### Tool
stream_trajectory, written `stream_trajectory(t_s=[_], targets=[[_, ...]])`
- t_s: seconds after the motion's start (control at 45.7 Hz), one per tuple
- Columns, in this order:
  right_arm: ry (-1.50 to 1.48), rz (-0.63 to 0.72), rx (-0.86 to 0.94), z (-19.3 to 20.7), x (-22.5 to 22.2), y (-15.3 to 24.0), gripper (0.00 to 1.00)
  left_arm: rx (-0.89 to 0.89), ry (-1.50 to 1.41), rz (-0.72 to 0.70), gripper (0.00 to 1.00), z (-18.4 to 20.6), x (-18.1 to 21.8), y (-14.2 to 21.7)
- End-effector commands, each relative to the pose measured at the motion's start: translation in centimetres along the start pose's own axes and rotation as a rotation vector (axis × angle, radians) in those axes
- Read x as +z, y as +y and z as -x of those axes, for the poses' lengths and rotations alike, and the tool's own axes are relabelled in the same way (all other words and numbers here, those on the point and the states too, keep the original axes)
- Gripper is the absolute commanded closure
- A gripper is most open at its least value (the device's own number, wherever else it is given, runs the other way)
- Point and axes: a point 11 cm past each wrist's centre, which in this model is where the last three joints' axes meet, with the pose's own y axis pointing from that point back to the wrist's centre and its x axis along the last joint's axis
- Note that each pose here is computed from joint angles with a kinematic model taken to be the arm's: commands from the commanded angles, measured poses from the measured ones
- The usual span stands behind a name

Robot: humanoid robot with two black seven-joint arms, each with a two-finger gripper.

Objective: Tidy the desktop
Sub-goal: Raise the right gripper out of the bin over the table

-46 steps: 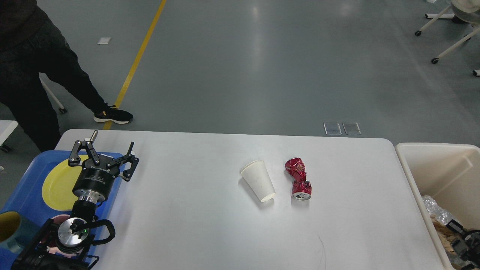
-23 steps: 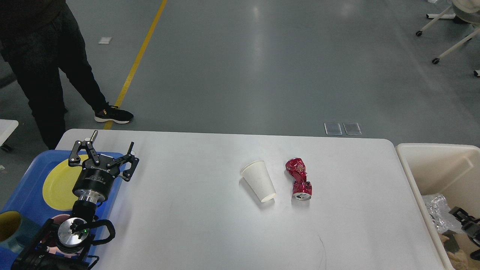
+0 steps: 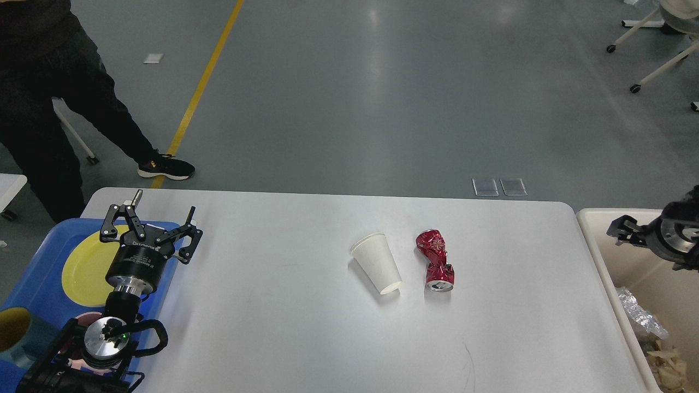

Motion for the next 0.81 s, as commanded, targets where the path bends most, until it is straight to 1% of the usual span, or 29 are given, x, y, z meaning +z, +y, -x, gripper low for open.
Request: stream_trajectory(t_s=[0.0,0.153,0.263,0.394,0.569,0.678,0.788], targets=[[0.092,-0.049,-0.074,-1.4,-3.8,5.3,0.00,0.000,0.000,0.000,0.03,0.0,0.0,0.0],[0.196,-0.147,-0.225,-1.9,-8.2,12.8,0.00,0.000,0.001,0.000,0.03,0.0,-0.1,0.0],[0.293,-0.196,-0.320,0.2,-10.2,18.3,0.00,0.000,0.000,0.000,0.03,0.0,0.0,0.0],[0.378,-0.236,-0.329,1.9,-11.8,23.4,0.00,0.000,0.000,0.000,0.03,0.0,0.0,0.0],[0.477,-0.274,-0.329,3.9,-13.6,27.6,0.00,0.000,0.000,0.000,0.03,0.0,0.0,0.0],[0.531,-0.291,-0.330,5.4,-14.6,28.9,0.00,0.000,0.000,0.000,0.03,0.0,0.0,0.0],[0.570,-0.347,-0.321,6.3,-16.1,29.9,0.00,0.000,0.001,0.000,0.03,0.0,-0.1,0.0]])
